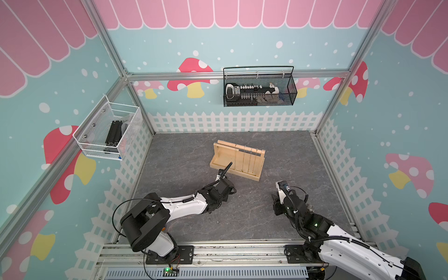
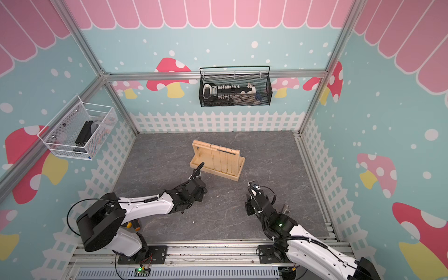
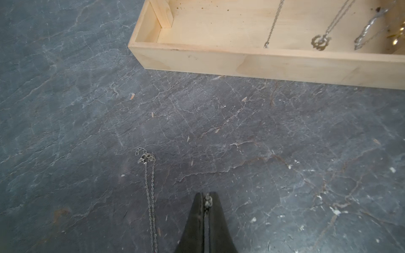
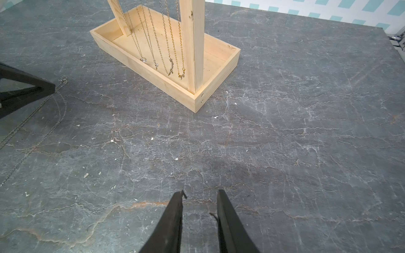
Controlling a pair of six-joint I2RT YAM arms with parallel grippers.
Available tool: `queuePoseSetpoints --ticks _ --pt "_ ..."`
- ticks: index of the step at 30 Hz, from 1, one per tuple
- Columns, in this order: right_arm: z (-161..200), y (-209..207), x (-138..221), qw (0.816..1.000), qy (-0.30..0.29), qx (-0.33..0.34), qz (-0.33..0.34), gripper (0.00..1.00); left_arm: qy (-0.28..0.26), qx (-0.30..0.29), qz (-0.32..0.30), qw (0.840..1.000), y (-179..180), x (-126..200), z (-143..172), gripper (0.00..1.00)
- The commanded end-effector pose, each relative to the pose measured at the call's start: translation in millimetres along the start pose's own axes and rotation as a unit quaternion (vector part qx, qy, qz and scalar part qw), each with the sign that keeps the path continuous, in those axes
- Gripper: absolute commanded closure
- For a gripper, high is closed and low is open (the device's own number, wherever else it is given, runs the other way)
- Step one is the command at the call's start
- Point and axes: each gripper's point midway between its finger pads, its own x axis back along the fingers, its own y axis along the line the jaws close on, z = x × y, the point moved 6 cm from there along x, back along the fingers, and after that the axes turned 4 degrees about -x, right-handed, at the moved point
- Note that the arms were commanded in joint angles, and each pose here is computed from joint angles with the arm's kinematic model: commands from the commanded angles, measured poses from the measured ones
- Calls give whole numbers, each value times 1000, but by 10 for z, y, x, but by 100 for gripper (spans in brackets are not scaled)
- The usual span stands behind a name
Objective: Take the necklace off the jewelry display stand
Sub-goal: Place the necklace at the center of the board.
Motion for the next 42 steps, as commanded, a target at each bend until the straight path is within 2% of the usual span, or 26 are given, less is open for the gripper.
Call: queuePoseSetpoints --ticks 1,11,17,20,26,28,29,32,34,36,38,42 --pt "-8 1 -8 1000 -5 0 -1 71 -16 13 -7 1000 3 -58 -146 97" --pt "-9 0 -8 1000 -5 0 -1 71 -5 30 7 1000 59 -230 -186 91" --pt "-9 -4 -5 1000 -5 -1 0 71 -1 34 14 999 34 -269 -190 81" --pt "-7 -3 -6 1000 -5 0 0 71 -1 34 12 999 38 -269 -188 71" --pt "-4 -4 -9 1000 -4 0 0 71 -5 41 14 999 60 -198 -229 65" --pt "-6 -3 -9 1000 -4 0 0 71 -24 51 39 998 53 -49 -361 66" --pt "-12 -1 -8 1000 -5 0 0 71 -41 54 72 995 14 60 -458 66" --pt "-10 -1 -9 1000 -5 -1 0 71 -121 60 184 974 -93 480 -828 64" --pt "-10 -2 -8 1000 -4 0 0 71 -173 57 229 956 -117 723 -1068 63" --pt "-15 -2 -5 1000 -6 -1 0 71 -210 46 245 945 -113 878 -1289 62" --pt "-9 -5 -5 1000 -5 0 0 71 -228 37 238 943 -97 918 -1469 61" --pt "-12 -9 0 1000 -6 -2 1 71 -226 44 234 944 -11 770 -1702 62"
